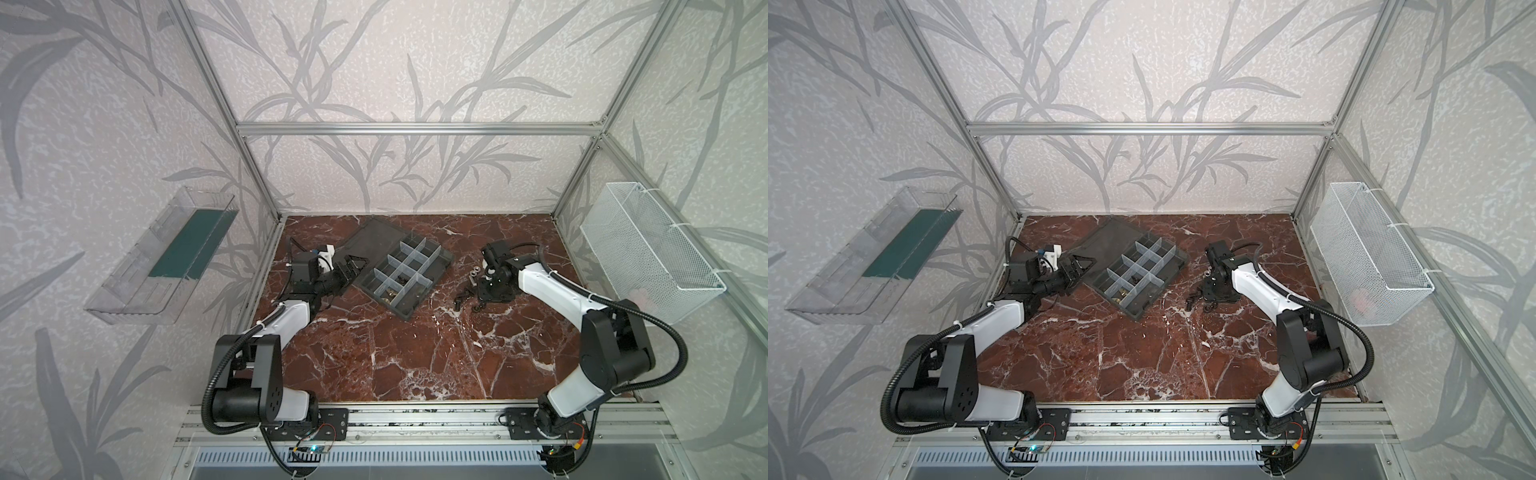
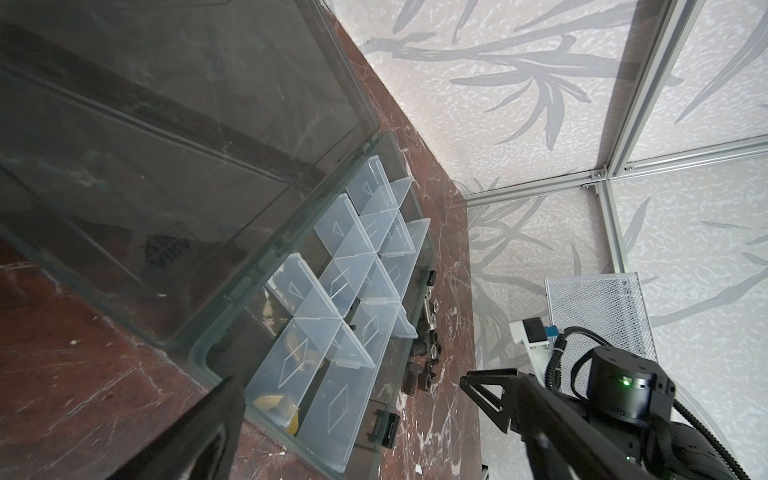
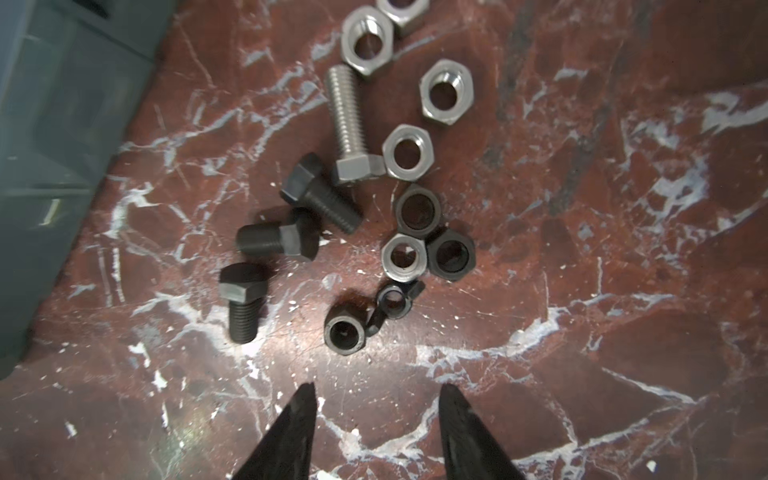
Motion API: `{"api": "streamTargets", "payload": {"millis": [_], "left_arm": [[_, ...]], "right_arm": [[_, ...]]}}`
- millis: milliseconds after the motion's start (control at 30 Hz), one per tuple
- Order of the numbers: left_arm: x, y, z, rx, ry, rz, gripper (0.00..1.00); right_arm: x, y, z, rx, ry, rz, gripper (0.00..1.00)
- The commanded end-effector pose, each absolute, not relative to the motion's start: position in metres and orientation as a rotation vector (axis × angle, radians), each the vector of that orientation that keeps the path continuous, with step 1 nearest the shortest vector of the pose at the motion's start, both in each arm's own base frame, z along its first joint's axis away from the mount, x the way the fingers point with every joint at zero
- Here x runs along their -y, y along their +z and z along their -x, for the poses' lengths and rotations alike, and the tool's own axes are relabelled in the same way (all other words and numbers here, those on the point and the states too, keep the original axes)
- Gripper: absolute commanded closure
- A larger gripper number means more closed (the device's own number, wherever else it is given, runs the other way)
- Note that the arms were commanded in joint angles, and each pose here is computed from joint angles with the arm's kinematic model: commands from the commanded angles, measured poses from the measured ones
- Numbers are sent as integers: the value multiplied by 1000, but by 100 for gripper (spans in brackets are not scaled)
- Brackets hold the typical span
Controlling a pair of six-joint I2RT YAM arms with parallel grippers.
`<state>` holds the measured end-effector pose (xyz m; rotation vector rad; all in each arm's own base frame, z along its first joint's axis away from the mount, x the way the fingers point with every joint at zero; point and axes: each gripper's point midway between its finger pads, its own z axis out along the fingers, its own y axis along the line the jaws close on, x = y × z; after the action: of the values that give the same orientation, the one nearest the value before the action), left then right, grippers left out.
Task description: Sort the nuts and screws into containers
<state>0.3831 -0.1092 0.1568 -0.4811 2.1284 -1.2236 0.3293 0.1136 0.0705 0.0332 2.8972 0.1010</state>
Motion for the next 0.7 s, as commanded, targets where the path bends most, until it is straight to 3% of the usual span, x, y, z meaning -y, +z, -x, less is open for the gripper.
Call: {"api": "streamTargets", "payload": {"millis": [0,667], "left_arm": [[112,170,-388,-2095,-1244,452,1],[113,166,-387,-2106,-1243,452,0]], "right_arm": [[-113,54,-329,-2957,65,-117,51],[-115,27,-340,-2970,123,-266,51]]}}
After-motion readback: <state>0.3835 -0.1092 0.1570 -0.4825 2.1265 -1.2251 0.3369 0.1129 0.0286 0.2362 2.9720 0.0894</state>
